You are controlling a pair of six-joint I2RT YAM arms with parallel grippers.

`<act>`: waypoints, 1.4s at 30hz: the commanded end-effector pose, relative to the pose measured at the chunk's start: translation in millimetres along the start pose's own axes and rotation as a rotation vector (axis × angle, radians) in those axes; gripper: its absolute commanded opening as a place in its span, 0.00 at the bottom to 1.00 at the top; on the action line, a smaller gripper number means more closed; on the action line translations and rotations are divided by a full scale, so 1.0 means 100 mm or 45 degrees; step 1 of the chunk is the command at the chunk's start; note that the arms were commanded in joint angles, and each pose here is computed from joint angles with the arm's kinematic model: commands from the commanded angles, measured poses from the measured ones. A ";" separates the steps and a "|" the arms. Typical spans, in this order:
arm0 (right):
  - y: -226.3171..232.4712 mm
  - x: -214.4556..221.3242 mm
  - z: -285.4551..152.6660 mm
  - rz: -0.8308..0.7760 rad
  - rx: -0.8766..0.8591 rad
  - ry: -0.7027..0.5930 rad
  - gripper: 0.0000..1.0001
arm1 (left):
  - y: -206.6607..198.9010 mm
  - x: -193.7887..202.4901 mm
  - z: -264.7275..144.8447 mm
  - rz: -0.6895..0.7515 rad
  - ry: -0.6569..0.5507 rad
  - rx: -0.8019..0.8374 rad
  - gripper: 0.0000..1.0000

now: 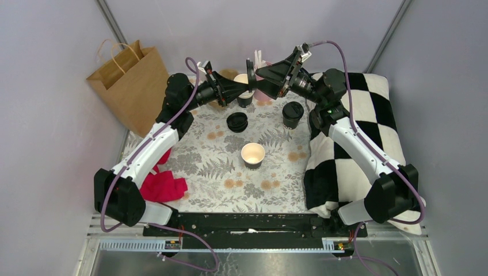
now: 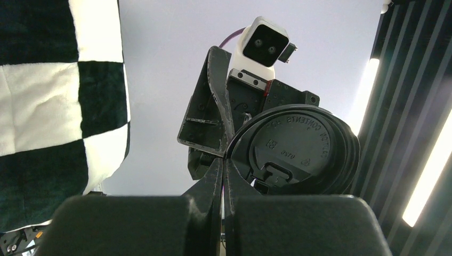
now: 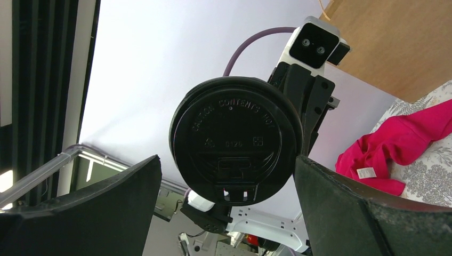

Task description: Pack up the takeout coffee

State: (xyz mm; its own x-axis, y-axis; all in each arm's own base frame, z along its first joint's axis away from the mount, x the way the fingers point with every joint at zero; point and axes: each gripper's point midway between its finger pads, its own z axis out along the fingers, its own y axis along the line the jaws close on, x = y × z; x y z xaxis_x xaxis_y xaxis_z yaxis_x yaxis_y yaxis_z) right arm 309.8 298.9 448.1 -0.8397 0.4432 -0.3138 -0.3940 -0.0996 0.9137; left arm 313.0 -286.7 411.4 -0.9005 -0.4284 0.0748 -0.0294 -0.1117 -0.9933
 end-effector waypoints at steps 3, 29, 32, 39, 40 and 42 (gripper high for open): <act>0.22 0.04 -0.02 -0.069 -0.067 0.014 0.96 | -0.32 0.15 -0.08 0.098 0.023 0.095 0.00; 0.24 0.06 -0.03 -0.066 -0.073 0.020 0.86 | -0.28 0.15 -0.09 0.103 0.017 0.072 0.00; 0.23 0.07 -0.03 -0.062 -0.066 0.023 0.85 | -0.25 0.14 -0.08 0.118 0.012 0.039 0.04; 0.18 0.09 -0.05 -0.062 -0.033 0.031 0.83 | -0.13 0.12 -0.13 0.172 -0.016 -0.050 0.51; 0.17 0.11 -0.06 -0.067 -0.024 0.038 0.83 | -0.09 0.11 -0.16 0.190 -0.029 -0.082 0.57; 0.09 0.15 -0.10 -0.083 0.022 0.055 0.82 | -0.01 0.05 -0.25 0.242 -0.070 -0.151 0.69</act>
State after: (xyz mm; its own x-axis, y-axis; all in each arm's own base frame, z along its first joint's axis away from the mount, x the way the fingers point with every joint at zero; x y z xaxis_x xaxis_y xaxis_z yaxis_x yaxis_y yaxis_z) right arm 311.1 300.0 439.4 -0.8454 0.4361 -0.3085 -0.3752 -0.0737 0.9240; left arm 309.1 -284.2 392.6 -0.8964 -0.4425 0.0264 -0.0264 -0.0062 -0.9996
